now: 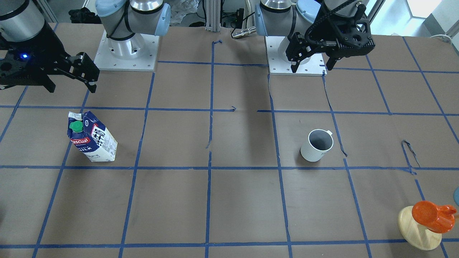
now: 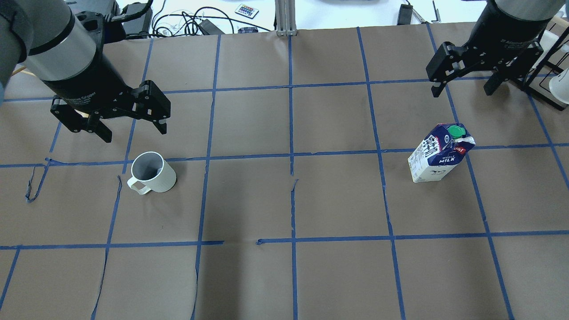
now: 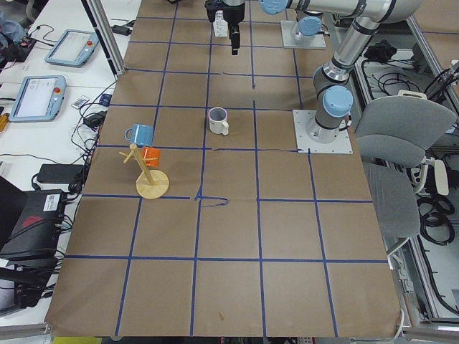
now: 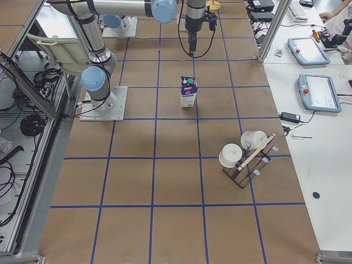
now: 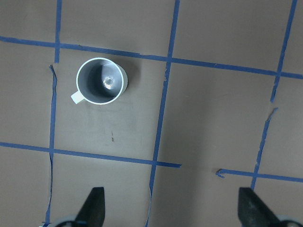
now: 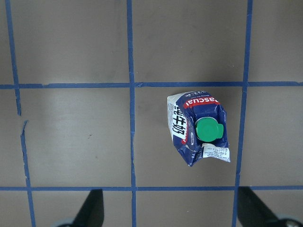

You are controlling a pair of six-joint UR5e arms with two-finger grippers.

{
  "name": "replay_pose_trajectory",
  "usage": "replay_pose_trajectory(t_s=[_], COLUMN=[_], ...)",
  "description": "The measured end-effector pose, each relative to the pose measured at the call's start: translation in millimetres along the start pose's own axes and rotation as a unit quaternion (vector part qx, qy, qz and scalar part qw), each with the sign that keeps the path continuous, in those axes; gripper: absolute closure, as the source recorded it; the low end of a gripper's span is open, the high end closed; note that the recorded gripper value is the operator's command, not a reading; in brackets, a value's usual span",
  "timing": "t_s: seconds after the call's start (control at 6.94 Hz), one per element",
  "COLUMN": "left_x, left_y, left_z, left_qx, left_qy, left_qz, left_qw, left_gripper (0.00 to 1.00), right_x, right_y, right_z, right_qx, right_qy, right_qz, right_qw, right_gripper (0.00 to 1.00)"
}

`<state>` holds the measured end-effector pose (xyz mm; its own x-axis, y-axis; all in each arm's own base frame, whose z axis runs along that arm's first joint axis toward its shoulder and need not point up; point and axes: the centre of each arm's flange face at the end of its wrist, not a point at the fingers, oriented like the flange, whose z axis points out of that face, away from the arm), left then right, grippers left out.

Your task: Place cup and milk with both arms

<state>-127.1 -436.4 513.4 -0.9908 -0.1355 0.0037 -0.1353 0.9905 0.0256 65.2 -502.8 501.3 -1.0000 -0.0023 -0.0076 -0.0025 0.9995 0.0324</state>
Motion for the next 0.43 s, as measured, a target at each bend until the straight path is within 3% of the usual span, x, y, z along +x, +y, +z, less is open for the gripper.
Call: replay_pose_trajectory(t_s=[0.43], left_x=[-0.8], left_y=[-0.9], left_z=[3.7], left_qx=[-0.005], left_qy=[-0.001], left_qz=[-0.002], left_qw=[1.0], left_gripper=[0.0], right_x=[1.1], right_y=[-0.5], right_z=[2.2], right_qx=[-0.003], right_qy=[0.005], right_qz=[0.0], right_qw=[1.0], right_gripper=[0.0])
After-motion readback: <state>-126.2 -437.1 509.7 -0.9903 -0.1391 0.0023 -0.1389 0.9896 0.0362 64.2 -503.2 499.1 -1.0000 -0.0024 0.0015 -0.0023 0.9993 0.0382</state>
